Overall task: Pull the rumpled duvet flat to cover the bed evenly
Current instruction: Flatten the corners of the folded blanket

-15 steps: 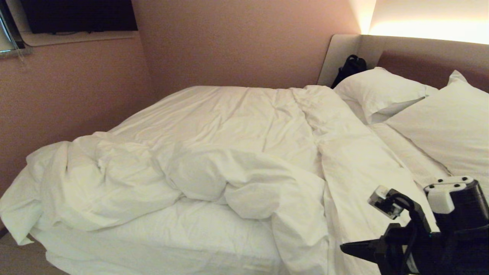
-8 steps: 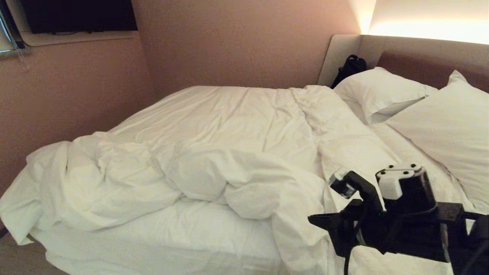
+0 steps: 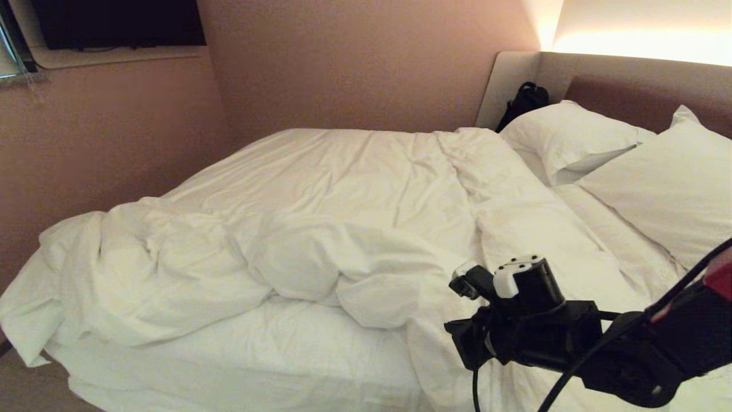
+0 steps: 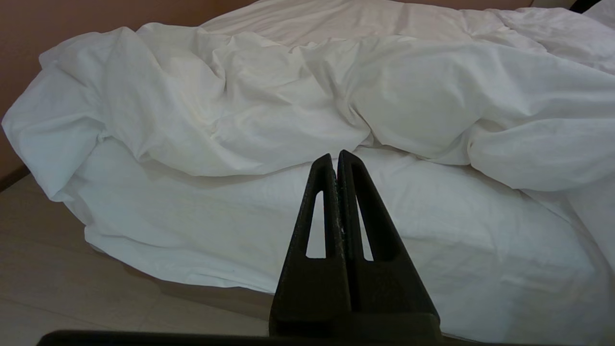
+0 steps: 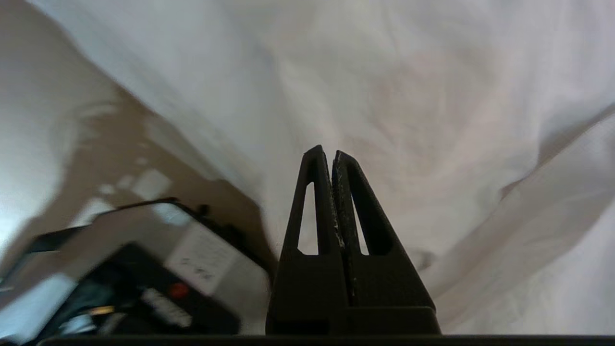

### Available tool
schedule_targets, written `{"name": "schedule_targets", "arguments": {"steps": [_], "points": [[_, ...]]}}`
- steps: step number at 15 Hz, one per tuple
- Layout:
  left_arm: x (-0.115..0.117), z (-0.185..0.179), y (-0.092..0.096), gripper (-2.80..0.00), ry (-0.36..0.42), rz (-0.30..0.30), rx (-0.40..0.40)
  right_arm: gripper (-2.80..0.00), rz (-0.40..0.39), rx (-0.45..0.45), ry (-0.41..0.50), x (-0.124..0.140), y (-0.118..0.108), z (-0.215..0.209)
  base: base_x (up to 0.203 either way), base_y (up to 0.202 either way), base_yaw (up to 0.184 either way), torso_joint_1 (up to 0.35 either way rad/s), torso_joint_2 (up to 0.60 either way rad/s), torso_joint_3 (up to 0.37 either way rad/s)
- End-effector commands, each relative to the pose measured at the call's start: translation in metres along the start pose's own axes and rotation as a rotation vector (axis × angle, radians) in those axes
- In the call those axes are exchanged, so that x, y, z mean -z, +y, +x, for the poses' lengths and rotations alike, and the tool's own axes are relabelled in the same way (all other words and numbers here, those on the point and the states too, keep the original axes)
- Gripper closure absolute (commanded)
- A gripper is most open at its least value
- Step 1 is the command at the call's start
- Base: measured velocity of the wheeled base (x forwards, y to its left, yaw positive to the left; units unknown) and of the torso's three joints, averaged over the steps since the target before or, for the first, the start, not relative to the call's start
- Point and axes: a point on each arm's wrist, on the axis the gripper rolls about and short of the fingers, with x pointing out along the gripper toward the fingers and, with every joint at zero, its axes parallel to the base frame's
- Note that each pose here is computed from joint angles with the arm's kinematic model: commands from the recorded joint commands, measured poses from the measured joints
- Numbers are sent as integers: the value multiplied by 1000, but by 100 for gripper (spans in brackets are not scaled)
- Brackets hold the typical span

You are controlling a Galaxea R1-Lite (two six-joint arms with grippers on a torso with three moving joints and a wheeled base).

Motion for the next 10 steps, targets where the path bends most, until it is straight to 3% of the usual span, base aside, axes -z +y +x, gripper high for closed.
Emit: {"name": "schedule_targets", "arguments": {"steps": [1, 2, 3, 10], "points": [[0, 0, 0, 0, 0, 0, -1, 0, -25, 54, -31, 2, 1, 14, 0, 0, 0, 0, 0, 0], [0, 0, 0, 0, 0, 0, -1, 0, -39, 46, -31, 2, 5, 16, 0, 0, 0, 0, 0, 0], [0, 0, 0, 0, 0, 0, -1, -280, -44, 48, -25, 3, 7, 19, 0, 0, 0, 0, 0, 0], [0, 0, 0, 0, 0, 0, -1, -280, -104, 100, 7, 22, 37, 50, 0, 0, 0, 0, 0, 0]]}}
